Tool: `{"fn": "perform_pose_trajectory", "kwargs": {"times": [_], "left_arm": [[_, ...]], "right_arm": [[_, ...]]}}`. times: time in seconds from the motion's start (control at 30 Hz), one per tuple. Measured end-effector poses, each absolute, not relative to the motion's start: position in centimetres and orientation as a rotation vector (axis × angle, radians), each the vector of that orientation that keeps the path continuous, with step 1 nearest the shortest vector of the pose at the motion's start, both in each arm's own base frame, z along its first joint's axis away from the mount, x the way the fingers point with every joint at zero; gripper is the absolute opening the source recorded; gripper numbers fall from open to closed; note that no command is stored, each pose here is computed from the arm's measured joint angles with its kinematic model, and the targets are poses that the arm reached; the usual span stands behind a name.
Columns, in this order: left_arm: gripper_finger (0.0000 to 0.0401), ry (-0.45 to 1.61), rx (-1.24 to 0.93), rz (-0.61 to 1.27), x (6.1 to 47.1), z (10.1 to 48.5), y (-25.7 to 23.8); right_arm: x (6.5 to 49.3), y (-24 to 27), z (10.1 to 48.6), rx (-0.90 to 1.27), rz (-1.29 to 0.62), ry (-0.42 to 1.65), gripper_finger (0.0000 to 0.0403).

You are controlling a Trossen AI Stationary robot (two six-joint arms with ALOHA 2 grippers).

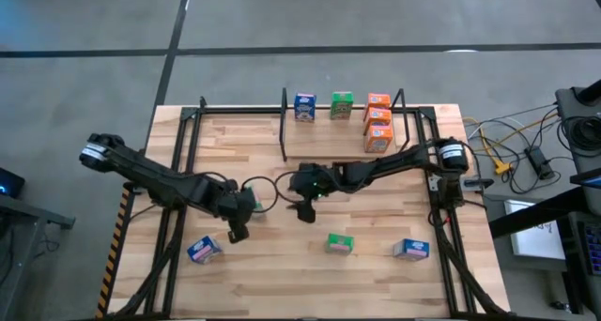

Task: Stack cereal on shelf
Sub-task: Put the left green cereal box aligned with the other green cereal box on the shelf

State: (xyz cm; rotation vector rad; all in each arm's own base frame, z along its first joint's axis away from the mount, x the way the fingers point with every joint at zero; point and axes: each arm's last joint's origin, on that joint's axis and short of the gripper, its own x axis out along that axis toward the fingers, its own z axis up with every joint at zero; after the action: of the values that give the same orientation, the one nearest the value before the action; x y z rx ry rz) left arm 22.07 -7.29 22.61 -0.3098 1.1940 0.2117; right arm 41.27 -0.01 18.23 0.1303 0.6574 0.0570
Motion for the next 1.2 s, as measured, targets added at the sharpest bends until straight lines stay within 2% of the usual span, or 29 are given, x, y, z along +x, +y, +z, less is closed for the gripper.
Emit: {"fn": "perform_pose_trajectory", "kwargs": {"times": [0.1, 0.27, 0.47, 0.57, 0.7, 0.87, 1.03, 1.2], "left_arm": [[0.0001, 1.113, -0.34, 0.176, 23.0, 25.7, -7.6], [0.0001, 0.997, -0.414, 0.201, 24.0, 29.6, -7.8], [0.0001, 0.861, -0.734, 0.546, 23.7, 31.3, -7.2], [0.0001, 0.797, -0.923, 0.716, 23.3, 31.2, -7.0], [0.0008, 0.789, -1.084, 0.844, 23.1, 30.1, -7.0], [0.005, 0.851, -1.173, 0.929, 23.6, 28.1, -7.4], [0.0117, 0.923, -1.199, 0.987, 23.9, 26.9, -7.7], [0.0191, 0.883, -1.193, 1.035, 23.9, 26.8, -7.5]], "right_arm": [[40.5, -0.4, 19.4, -0.009, -0.037, 0.64, 0.0279], [39.1, -1.3, 22.7, -0.193, -0.059, 0.548, 0.0268], [36.7, -3.2, 25.2, -0.275, -0.118, 0.378, 0.0256], [35.0, -3.9, 26.0, -0.308, -0.154, 0.249, 0.0251], [32.5, -4.6, 27.4, -0.327, -0.204, 0.143, 0.0246], [29.3, -4.3, 28.6, -0.363, -0.213, 0.106, 0.0244], [26.8, -4.0, 29.2, -0.367, -0.221, 0.065, 0.0244], [26.1, -3.9, 29.3, -0.369, -0.221, 0.053, 0.0244]]}}
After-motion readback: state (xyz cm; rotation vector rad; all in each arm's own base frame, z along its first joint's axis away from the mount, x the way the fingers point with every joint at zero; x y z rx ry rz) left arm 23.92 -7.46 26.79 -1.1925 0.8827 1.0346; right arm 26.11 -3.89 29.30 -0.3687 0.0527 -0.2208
